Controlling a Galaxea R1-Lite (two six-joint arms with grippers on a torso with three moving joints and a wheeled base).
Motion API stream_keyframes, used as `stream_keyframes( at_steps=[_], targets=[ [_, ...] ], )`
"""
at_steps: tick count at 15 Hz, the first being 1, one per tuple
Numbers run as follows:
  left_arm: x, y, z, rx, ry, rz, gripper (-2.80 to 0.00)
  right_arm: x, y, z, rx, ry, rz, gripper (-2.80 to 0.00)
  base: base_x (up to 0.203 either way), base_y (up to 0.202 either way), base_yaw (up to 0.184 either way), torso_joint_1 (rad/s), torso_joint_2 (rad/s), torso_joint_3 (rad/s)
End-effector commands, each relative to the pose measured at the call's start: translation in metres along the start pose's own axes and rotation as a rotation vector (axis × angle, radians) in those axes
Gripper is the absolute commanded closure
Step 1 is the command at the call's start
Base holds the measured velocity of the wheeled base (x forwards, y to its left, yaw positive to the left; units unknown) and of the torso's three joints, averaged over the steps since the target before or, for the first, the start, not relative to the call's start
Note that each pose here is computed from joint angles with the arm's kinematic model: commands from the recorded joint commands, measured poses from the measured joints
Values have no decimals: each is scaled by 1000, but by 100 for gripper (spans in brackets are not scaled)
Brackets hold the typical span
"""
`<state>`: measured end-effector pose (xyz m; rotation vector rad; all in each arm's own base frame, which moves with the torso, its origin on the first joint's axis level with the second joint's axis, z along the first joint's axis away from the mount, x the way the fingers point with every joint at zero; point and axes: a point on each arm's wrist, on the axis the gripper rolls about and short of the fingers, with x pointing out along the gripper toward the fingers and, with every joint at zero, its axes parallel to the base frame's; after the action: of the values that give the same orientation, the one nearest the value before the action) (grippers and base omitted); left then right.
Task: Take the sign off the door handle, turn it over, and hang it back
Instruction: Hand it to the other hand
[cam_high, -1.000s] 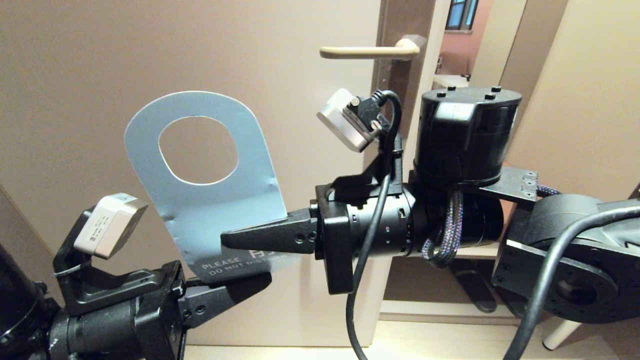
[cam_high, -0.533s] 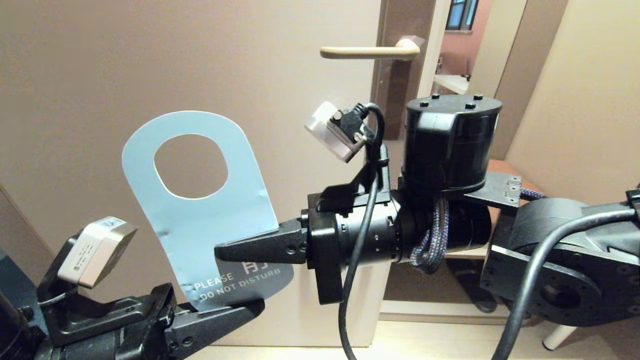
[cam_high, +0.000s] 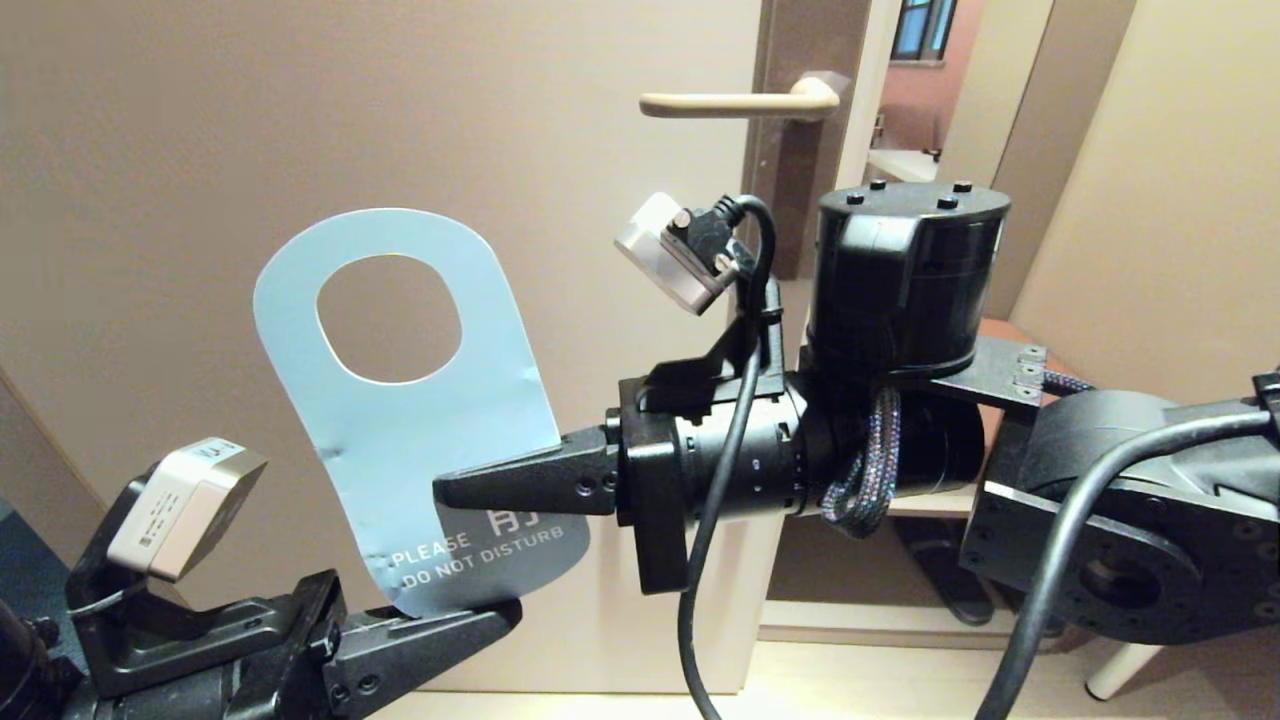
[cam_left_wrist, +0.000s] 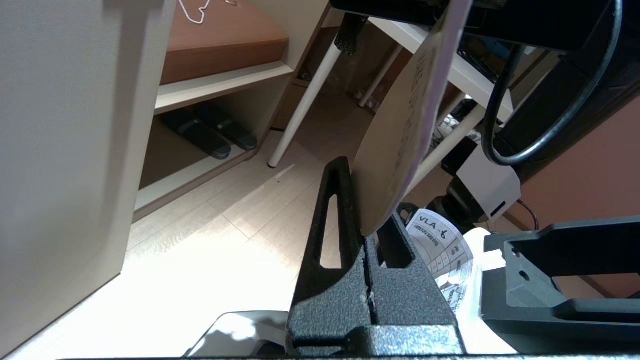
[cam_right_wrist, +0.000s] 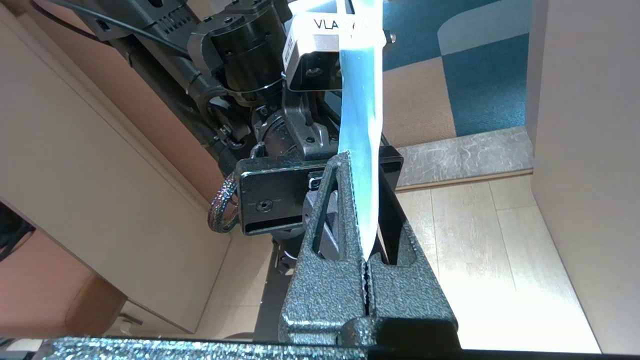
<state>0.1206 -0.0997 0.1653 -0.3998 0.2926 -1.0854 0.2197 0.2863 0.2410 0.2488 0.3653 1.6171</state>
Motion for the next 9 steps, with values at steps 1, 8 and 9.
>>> stream_keyframes(
  at_steps=[1, 8, 9],
  targets=[
    [0, 0, 0, -2, -2, -3, -150, 0, 0, 0, -1, -1, 5, 0, 0, 0, 0, 0, 0, 0],
    [1, 0, 2, -1, -8, -3, -280, -1, 1, 1, -2, -3, 6, 0, 0, 0, 0, 0, 0, 0],
    [1, 0, 3, 1, -11, -2, -280, -1, 1, 1, 1, -2, 6, 0, 0, 0, 0, 0, 0, 0]
  ],
)
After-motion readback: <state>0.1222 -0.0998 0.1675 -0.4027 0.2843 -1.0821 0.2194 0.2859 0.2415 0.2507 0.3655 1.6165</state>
